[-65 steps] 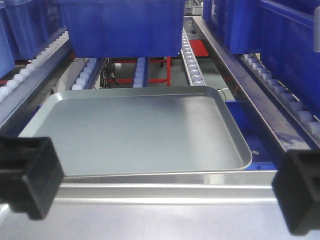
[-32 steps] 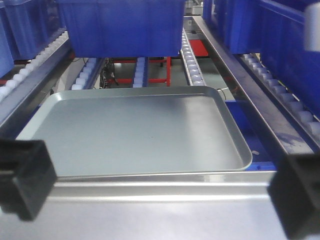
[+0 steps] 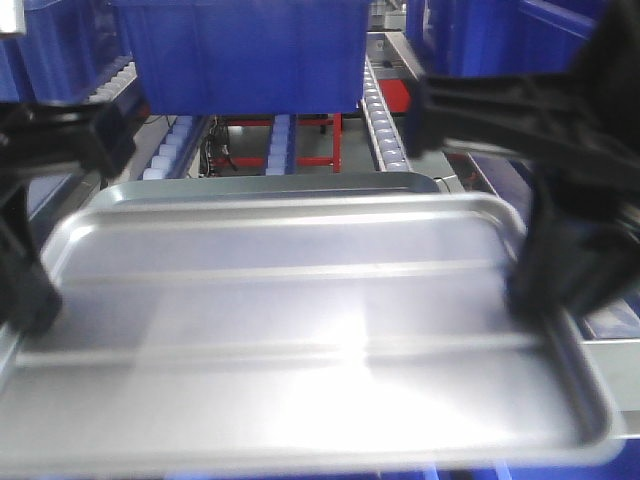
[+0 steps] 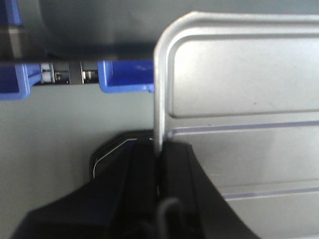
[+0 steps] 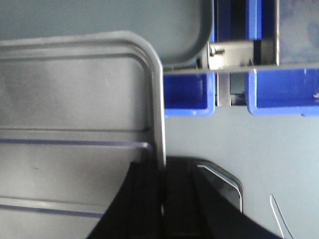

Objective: Grab silver tray and stack on right shelf
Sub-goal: 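Extend both grippers and lower the held tray onto the larger tray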

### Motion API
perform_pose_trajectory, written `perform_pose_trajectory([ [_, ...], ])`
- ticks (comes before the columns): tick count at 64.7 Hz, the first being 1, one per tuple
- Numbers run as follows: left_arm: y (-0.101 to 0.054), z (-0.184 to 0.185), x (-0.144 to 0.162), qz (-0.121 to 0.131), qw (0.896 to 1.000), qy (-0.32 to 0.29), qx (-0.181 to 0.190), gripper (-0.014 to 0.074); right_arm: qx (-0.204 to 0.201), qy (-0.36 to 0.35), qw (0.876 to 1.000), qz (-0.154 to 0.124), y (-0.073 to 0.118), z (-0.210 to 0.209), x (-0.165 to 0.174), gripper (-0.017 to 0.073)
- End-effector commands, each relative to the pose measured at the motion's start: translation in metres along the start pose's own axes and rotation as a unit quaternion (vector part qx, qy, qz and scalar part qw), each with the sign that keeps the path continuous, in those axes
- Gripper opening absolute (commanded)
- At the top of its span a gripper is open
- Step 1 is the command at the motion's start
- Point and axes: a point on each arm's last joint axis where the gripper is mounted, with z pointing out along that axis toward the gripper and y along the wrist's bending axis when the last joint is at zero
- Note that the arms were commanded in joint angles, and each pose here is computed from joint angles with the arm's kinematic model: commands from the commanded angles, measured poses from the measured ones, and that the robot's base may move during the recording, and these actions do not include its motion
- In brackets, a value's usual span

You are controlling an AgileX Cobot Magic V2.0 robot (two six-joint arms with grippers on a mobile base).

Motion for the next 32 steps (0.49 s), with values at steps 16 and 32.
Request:
perform_pose_trajectory([
  [16, 0.018, 0.014, -0.071, 0.000, 0.996, -0.079, 0.043, -0.0099, -0.062, -0.093, 0.994, -0.015, 0.031, 0.037, -0.077, 0.0057],
  [32, 0.030, 0.044, -0.114, -0.008, 0.996, -0.091, 0.021, -0.0099, -0.051, -0.102, 0.993, 0.009, 0.043, 0.073, -0.114, 0.0057],
])
